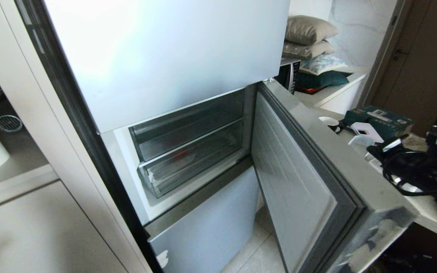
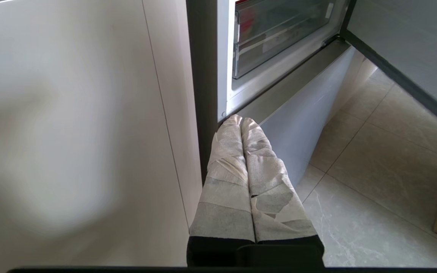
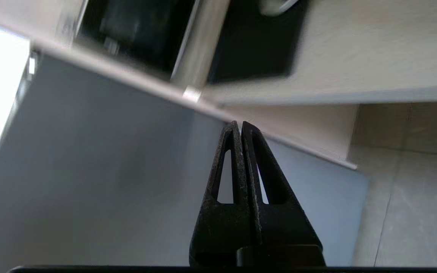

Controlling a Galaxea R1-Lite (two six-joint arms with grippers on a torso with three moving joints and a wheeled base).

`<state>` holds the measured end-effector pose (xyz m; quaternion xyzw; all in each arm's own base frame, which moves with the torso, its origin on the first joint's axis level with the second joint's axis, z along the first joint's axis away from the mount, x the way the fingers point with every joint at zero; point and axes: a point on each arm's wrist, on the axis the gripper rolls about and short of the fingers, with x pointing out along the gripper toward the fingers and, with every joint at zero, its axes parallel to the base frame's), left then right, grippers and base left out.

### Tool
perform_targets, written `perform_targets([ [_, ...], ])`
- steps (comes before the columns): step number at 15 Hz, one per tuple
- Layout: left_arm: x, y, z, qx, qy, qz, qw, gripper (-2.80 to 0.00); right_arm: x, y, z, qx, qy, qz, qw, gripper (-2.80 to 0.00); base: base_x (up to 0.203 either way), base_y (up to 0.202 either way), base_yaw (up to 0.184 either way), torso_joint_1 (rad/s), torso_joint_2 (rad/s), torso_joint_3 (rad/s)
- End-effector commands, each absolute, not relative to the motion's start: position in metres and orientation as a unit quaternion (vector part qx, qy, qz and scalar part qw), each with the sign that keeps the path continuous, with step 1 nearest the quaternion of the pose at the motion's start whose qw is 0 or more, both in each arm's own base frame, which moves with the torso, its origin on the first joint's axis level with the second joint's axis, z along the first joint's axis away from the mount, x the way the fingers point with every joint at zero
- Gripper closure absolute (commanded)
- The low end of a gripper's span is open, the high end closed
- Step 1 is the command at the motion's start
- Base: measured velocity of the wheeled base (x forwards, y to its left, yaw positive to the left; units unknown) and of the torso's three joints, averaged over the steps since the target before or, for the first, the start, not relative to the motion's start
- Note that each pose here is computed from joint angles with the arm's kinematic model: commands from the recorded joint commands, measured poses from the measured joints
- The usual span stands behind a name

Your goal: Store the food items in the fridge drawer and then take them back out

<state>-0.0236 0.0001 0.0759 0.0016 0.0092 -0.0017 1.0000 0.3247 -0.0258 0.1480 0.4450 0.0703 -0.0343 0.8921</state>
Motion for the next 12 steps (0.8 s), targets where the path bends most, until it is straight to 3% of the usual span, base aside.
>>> perform_targets([
  [1,-0.024,0.0,0.076,0.002,0.009,-0.002,1.0,0.0,0.345,0.006,0.136,0.439,0.092,-0.004,0.894,0.0,0.0,0.0,0.0,0.0,0.0,0.0],
  [12,-0.024,0.0,0.076,0.002,0.009,-0.002,1.0,0.0,0.417,0.203,0.121,0.358,0.098,0.174,0.912,0.0,0.0,0.0,0.0,0.0,0.0,0.0],
])
